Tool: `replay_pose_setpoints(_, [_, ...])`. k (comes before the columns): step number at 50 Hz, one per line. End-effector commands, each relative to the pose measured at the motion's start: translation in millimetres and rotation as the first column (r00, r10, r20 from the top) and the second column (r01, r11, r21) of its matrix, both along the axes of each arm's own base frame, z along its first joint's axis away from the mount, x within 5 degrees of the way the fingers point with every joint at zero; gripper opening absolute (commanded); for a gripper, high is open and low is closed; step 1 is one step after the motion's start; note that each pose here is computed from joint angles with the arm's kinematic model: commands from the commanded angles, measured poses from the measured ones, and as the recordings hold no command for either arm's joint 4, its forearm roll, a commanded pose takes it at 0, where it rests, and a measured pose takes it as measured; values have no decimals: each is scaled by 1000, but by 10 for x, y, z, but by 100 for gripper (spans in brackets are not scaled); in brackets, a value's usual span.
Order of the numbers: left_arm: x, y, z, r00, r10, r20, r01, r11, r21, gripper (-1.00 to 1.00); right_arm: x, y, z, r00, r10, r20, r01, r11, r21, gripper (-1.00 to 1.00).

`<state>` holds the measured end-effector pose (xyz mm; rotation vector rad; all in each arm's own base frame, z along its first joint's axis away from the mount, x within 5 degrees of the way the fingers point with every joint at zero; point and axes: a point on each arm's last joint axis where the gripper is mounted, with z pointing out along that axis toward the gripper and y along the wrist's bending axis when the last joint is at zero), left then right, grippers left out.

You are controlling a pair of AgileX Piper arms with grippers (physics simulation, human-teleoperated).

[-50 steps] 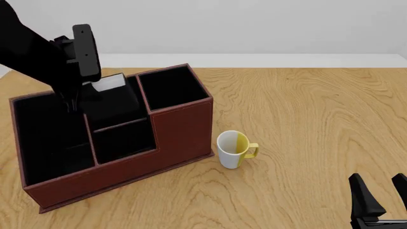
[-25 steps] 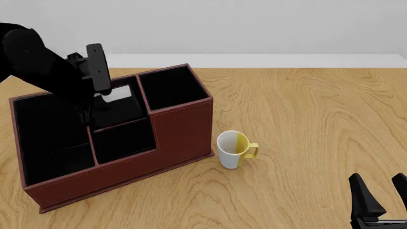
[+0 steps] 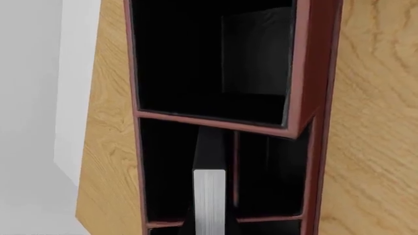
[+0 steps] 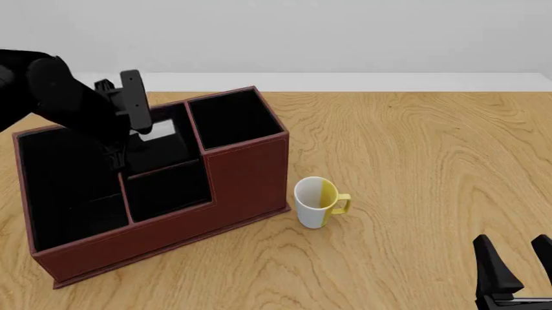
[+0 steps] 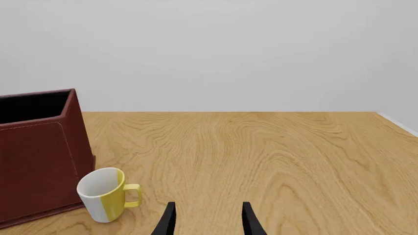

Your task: Pick up the book and place it in the front compartment of the caddy.

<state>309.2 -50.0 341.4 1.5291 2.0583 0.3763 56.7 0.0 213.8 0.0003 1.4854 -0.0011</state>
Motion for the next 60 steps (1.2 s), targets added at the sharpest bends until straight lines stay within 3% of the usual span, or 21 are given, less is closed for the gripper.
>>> replay_pose_setpoints(1, [90, 32, -74, 1000, -3, 22, 3, 1000, 12, -100, 0, 0, 0, 1000, 0, 0, 0, 1000, 0, 100])
replay_pose_setpoints(21, [256, 116, -262, 999, 13, 35, -13, 1000, 22, -100, 0, 0, 0, 1000, 0, 0, 0, 1000, 0, 100])
replay_pose_setpoints(22, [259, 121, -268, 999, 10, 38, -11, 1000, 25, 100, 0, 0, 0, 1000, 0, 0, 0, 1000, -1, 100])
replay_pose_setpoints(45, [219, 131, -128, 998, 2, 70, -4, 1000, 28, 100, 0, 0, 0, 1000, 0, 0, 0, 1000, 0, 100])
replay_pose_setpoints(60, [-36, 121, 111, 995, -20, 100, 17, 999, 33, 100, 0, 0, 0, 1000, 0, 0, 0, 1000, 0, 100])
